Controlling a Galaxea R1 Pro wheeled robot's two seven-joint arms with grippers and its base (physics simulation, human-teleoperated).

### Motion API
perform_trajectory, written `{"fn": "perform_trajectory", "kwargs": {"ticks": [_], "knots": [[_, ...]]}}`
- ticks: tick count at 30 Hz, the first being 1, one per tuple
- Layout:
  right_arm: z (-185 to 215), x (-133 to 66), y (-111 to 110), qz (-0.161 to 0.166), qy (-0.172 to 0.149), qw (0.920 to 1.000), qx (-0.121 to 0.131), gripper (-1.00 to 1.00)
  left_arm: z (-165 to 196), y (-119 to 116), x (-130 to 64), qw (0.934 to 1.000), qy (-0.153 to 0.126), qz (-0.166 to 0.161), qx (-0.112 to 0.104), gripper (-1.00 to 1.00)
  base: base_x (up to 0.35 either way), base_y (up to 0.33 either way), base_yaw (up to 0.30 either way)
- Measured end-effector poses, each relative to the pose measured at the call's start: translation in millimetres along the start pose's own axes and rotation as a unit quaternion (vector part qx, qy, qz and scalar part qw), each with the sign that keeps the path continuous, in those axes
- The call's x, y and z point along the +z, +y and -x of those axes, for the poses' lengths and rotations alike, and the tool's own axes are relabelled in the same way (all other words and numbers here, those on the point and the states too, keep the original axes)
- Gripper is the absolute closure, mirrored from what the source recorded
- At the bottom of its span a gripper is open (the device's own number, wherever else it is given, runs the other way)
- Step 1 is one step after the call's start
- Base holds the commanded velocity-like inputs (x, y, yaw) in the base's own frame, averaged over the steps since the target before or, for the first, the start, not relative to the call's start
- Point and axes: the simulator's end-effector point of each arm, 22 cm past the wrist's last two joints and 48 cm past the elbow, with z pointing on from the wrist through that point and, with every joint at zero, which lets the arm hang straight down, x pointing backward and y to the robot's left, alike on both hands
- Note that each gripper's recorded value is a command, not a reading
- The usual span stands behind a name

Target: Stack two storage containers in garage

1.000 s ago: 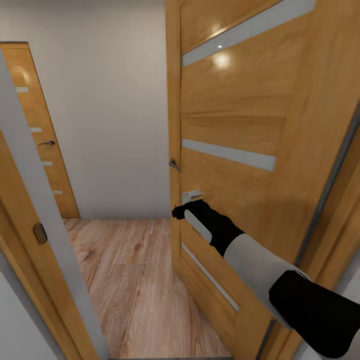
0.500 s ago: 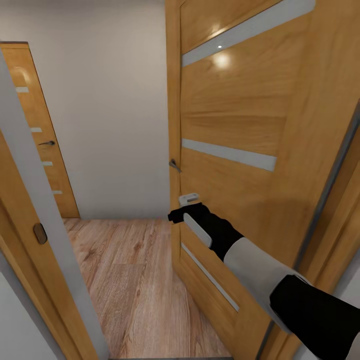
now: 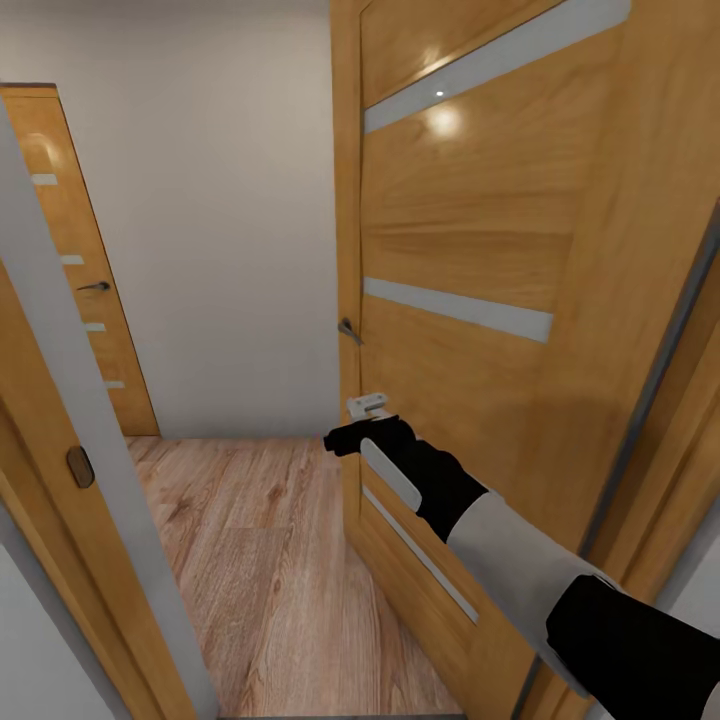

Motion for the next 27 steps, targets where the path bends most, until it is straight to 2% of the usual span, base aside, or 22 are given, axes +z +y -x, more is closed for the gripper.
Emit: {"fn": "perform_trajectory", "kwargs": {"ticks": [11, 22, 27], "knots": [[-1.6, -0.1, 0.2, -0.001, 0.002, 1.0000, -0.002, -1.00, 0.0, 0.1, 0.0, 1.0000, 0.000, 0.000, 0.000, -1.00, 0.009, 0.000, 0.000], [-2.5, -0.6, 0.9, 0.000, 0.004, 1.0000, -0.003, -1.00, 0.7, 0.8, -0.1, 1.0000, -0.001, 0.000, -0.001, -1.00, 0.261, 0.000, 0.000], [-2.9, -0.2, 1.0, 0.001, 0.005, 1.0000, -0.003, -1.00, 0.7, 0.9, 0.0, 1.0000, -0.001, 0.000, -0.001, -1.00, 0.097, 0.000, 0.000]]}}
